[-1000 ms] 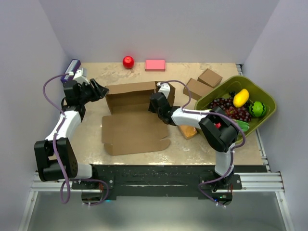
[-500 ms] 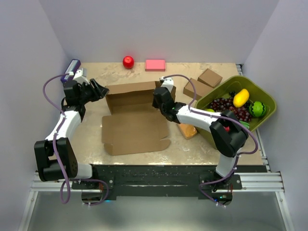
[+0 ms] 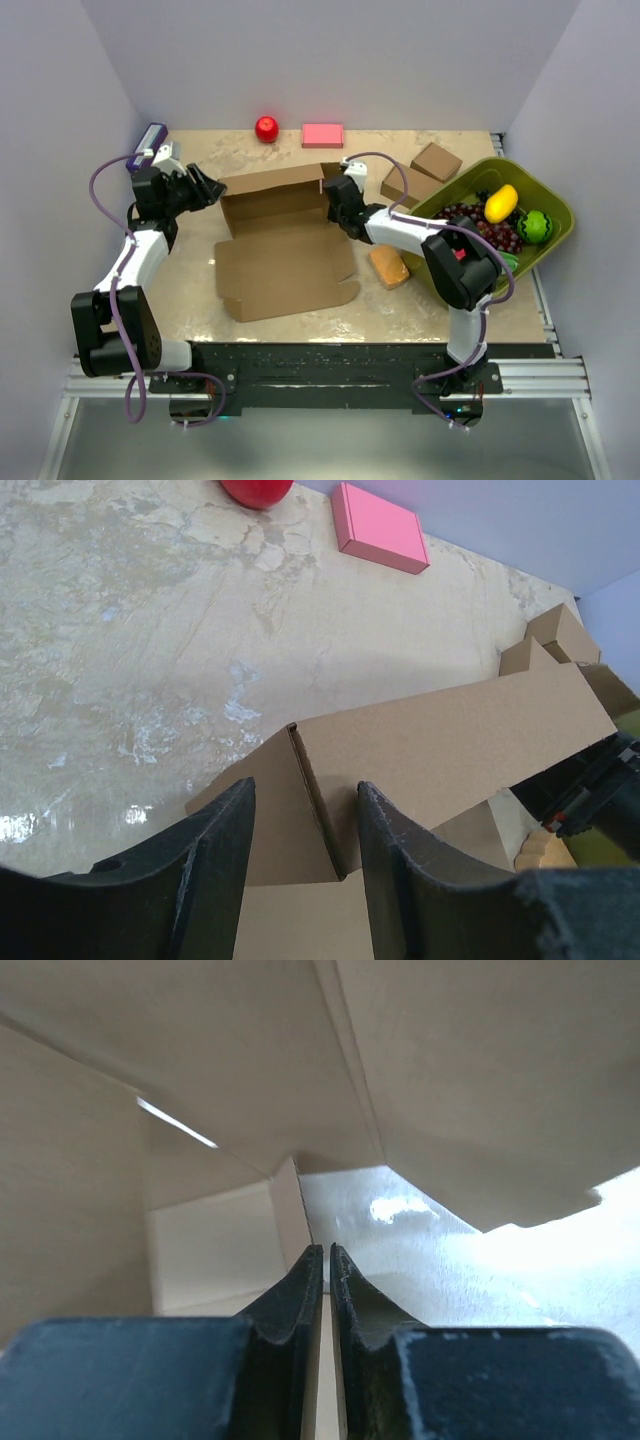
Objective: Fold the paper box
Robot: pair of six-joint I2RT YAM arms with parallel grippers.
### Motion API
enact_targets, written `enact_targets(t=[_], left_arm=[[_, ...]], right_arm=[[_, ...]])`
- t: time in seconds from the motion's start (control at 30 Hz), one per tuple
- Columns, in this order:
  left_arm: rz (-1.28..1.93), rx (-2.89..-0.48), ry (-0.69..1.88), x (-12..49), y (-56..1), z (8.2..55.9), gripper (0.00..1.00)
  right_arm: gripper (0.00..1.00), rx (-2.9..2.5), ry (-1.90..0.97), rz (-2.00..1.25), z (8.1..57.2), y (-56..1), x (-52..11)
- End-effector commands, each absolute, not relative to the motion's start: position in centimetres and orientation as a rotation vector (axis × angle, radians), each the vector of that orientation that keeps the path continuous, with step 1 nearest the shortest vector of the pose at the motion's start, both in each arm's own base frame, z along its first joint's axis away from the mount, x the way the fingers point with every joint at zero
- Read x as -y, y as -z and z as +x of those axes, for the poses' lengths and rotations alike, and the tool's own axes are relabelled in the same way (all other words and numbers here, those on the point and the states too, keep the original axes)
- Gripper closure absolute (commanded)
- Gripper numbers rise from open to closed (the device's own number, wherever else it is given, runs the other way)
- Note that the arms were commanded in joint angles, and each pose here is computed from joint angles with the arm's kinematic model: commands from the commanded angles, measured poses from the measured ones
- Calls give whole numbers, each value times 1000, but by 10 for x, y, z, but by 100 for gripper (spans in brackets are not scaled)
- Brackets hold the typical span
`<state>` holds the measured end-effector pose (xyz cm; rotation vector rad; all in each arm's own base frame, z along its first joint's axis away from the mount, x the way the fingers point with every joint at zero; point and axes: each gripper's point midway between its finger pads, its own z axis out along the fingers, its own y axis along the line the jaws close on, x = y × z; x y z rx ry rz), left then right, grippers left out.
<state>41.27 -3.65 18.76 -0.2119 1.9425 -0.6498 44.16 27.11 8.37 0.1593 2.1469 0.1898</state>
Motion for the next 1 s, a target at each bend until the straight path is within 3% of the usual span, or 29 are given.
enact_targets(t=[0.0, 0.97], left_arm=[[-182, -1906, 648, 35, -202, 418, 50], [-181, -1910, 663, 38, -199, 419, 51]], right_arm=[[90, -2124, -215, 143, 449, -97, -280], [91, -2078, -532, -1, 449, -87, -335]])
